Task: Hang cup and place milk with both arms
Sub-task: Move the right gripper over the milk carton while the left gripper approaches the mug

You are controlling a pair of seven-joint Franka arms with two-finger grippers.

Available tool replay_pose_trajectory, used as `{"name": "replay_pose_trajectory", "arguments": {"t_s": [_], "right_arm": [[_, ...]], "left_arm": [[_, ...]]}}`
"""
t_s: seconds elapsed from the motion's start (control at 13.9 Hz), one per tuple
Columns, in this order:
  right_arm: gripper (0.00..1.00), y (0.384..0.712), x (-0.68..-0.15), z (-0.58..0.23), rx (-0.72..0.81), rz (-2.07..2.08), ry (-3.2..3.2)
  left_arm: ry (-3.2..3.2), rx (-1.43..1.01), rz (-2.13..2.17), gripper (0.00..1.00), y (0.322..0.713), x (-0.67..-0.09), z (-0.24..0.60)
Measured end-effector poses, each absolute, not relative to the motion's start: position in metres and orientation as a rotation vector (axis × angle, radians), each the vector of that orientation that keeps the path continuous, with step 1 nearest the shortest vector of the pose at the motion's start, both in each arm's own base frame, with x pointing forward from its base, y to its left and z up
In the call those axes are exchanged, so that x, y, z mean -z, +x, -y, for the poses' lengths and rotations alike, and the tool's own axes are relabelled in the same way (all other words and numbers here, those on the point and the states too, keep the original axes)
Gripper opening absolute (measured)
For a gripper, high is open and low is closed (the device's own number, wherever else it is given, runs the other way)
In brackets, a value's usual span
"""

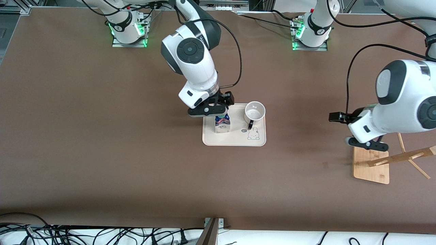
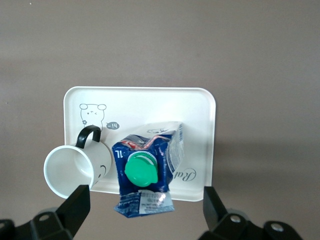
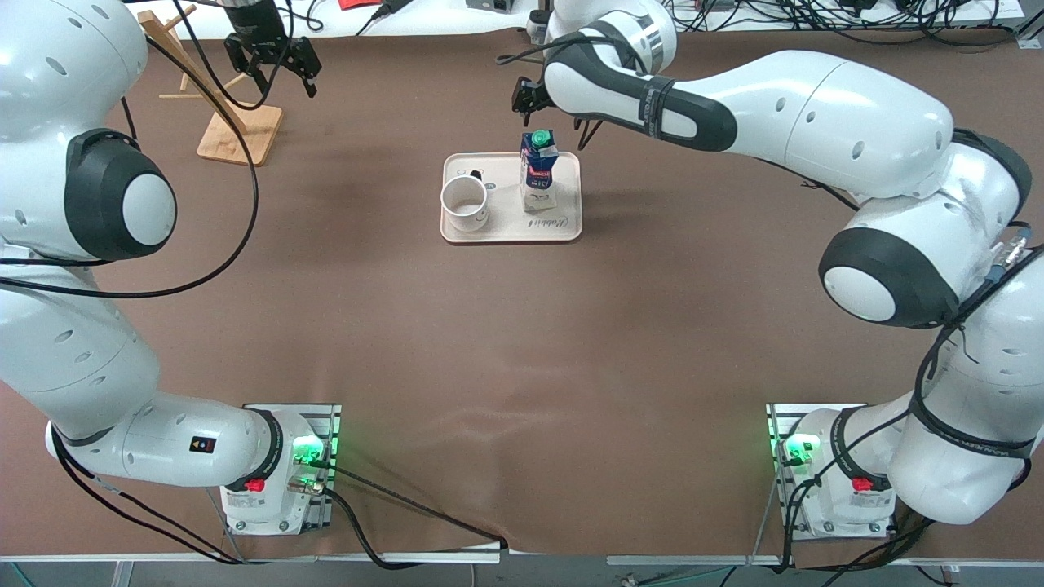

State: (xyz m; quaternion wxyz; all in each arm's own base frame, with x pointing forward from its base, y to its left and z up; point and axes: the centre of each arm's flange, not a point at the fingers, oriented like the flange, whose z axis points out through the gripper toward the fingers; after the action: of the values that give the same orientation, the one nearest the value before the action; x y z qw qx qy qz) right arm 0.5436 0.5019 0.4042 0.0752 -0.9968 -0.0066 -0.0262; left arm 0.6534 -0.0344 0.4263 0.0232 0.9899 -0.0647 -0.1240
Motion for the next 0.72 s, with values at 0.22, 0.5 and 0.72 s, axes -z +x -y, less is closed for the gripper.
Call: {"name": "replay_pose_trajectory", "arguments": {"t_s": [0.22, 0.5, 0.72], "right_arm": [[1.00, 0.539, -0.391, -0.513, 0.100, 0.054, -3.006], [1.00, 0.527, -0.368, -0.525, 0.109, 0.106, -3.055], [1.00, 0.530, -0.345, -0.526, 0.111, 0.106, -3.066]], "left_arm": [[3.064, 0.387, 0.147, 1.00, 0.657, -0.418, 0.012], [3.061, 0.387, 0.140, 1.00, 0.658, -0.415, 0.011], [3.058, 0.395, 0.146, 1.00, 0.658, -0.412, 0.013]]}}
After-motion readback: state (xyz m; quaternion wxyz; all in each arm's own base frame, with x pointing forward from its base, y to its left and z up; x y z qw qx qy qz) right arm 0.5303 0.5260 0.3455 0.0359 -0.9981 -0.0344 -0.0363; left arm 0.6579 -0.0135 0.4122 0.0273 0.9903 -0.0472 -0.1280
